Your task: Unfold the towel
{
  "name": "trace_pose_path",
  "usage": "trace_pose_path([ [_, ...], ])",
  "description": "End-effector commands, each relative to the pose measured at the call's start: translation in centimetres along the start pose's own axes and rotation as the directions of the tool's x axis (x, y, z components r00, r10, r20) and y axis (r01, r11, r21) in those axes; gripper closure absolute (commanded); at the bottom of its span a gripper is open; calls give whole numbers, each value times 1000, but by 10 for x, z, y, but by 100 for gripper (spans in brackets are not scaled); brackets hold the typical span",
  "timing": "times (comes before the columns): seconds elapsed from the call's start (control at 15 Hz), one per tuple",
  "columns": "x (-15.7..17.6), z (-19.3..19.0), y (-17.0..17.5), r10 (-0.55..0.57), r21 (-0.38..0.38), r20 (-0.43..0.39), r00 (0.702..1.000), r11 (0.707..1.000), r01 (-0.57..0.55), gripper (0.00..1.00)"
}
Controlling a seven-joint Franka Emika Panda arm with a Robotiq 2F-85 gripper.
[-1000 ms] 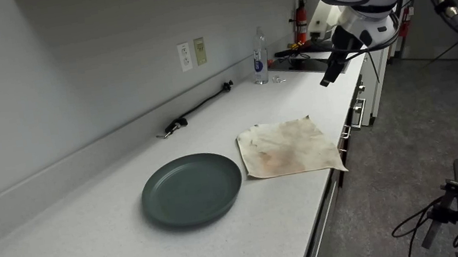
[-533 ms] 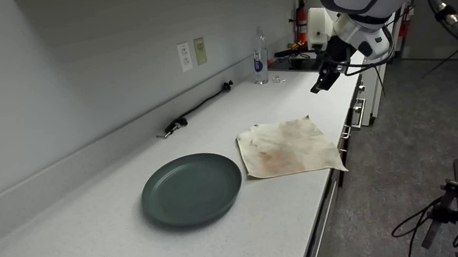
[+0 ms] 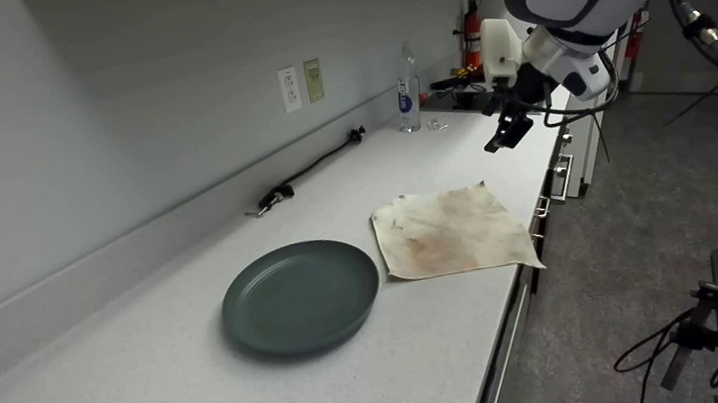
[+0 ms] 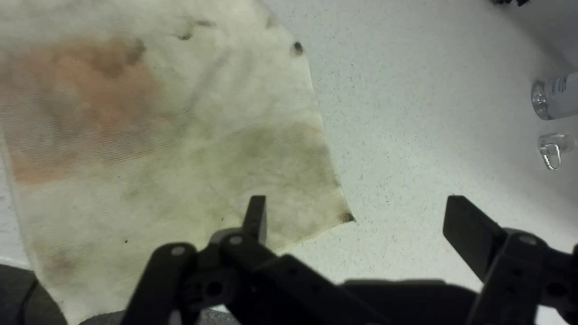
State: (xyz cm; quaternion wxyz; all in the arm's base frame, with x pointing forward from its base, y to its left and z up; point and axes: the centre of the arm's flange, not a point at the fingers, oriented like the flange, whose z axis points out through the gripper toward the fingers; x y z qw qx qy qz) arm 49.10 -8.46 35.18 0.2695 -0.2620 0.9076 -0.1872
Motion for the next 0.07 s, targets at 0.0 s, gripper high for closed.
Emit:
trace_pose_path([
  [0.0,0,0,0,0,0,0,1000,1000,0,0],
])
